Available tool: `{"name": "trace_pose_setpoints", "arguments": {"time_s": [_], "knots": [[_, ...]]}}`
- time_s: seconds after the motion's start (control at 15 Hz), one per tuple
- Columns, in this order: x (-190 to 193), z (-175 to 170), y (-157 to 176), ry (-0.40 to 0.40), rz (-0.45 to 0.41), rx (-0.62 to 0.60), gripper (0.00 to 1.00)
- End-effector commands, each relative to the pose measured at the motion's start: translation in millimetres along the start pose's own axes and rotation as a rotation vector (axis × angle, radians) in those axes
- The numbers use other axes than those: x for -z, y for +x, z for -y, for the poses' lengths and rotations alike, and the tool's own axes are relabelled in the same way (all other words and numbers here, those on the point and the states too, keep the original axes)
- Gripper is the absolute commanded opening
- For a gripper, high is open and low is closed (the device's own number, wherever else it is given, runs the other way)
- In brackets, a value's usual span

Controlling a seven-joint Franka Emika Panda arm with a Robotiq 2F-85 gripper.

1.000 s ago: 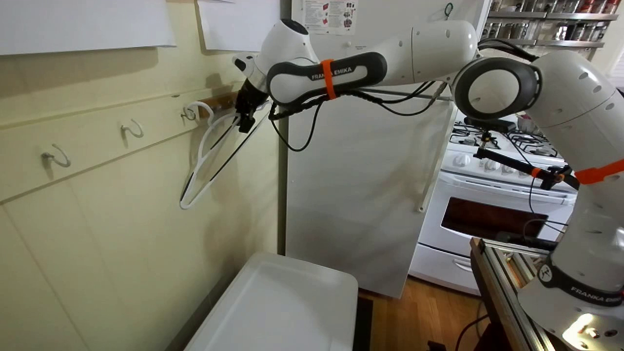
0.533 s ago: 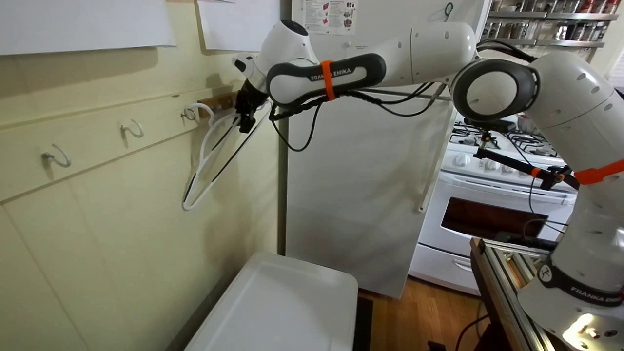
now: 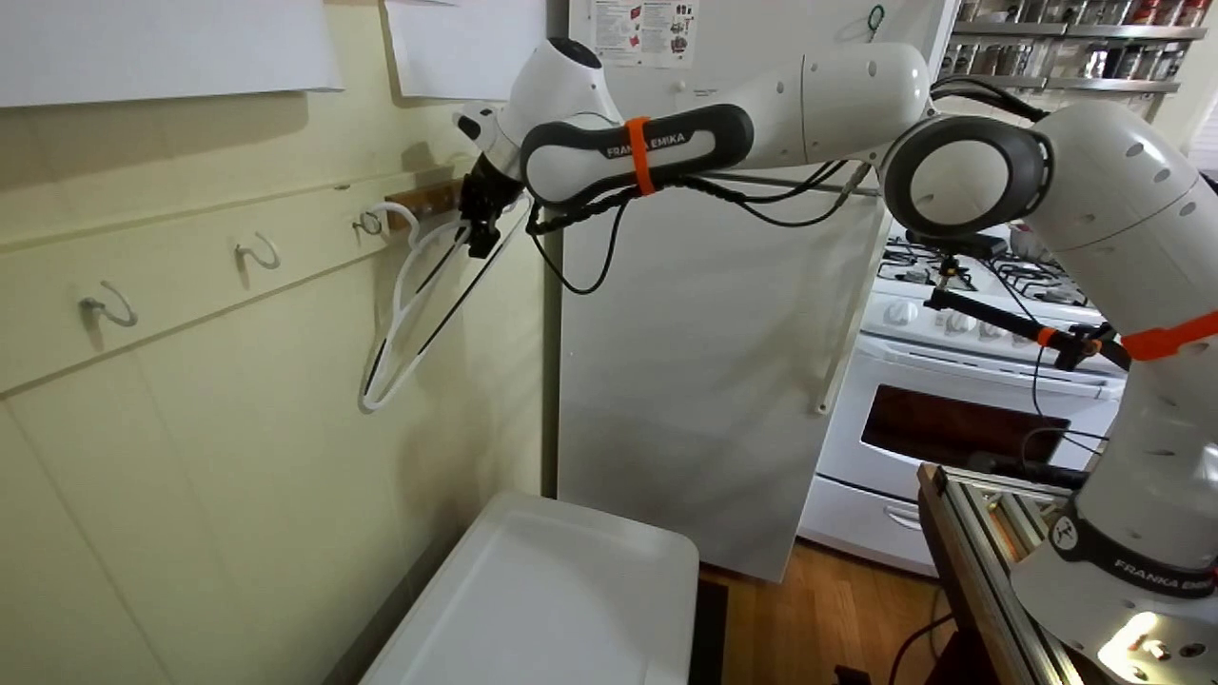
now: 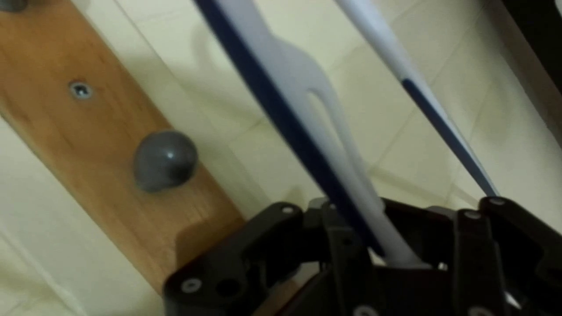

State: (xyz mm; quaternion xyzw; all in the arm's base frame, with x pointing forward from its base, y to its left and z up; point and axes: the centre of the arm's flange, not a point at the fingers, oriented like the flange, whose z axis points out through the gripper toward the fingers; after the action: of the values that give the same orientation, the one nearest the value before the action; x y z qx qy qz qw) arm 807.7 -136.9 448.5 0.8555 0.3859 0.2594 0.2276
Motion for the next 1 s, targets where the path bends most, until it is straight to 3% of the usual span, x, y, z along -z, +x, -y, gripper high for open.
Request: {"name": "trace_pose_setpoints", "arguments": {"time_s": [0.0, 0.93], "knots": [[12, -4, 28, -0.018, -0.018, -0.063, 0.0], [23, 7, 48, 0.028, 0.044, -0.117, 0.0]]}}
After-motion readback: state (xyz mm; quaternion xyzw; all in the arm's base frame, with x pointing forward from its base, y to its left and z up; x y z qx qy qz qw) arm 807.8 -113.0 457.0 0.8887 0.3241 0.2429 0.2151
